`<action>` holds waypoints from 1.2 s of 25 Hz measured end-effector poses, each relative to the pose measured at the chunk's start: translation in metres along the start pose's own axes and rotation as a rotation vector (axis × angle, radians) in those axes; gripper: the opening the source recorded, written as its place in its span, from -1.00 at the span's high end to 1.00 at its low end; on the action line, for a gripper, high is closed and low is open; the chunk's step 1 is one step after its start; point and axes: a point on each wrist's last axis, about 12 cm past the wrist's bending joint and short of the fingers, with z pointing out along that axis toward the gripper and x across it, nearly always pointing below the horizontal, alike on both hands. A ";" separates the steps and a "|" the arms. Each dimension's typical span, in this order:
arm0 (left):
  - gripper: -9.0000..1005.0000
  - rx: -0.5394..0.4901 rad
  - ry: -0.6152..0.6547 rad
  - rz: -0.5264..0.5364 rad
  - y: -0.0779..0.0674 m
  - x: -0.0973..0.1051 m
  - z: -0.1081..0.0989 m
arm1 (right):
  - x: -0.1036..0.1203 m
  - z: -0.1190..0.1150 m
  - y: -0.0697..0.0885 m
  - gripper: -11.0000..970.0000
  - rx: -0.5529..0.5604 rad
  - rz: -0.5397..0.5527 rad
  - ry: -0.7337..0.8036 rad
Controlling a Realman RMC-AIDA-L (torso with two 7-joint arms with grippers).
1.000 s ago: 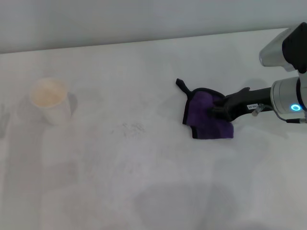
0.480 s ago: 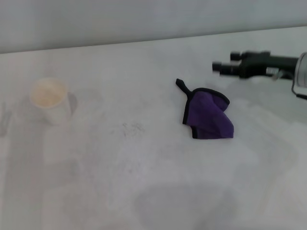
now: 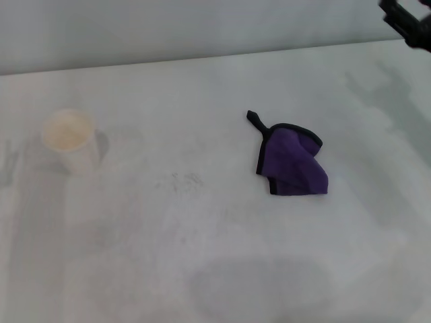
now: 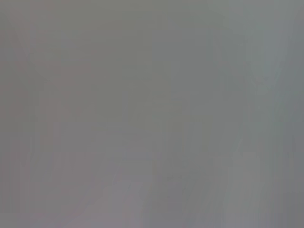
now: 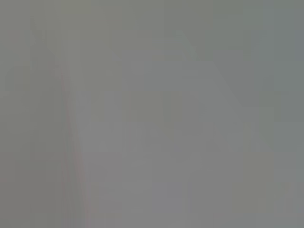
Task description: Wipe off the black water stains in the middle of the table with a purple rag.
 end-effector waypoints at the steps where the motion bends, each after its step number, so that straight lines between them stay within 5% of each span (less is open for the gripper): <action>1: -0.76 0.002 -0.001 0.000 0.000 0.000 0.001 | 0.007 -0.004 -0.001 -0.80 0.061 -0.091 -0.010; 5: -0.76 0.004 -0.005 0.002 -0.001 -0.001 0.003 | 0.037 -0.010 -0.001 -0.80 0.211 -0.336 0.116; 8: -0.76 0.003 -0.008 0.013 0.001 -0.002 0.006 | 0.048 -0.009 -0.003 -0.80 0.235 -0.412 0.225; 30: -0.76 0.034 0.004 0.034 -0.008 -0.010 0.039 | 0.051 -0.001 -0.006 -0.80 0.271 -0.284 0.266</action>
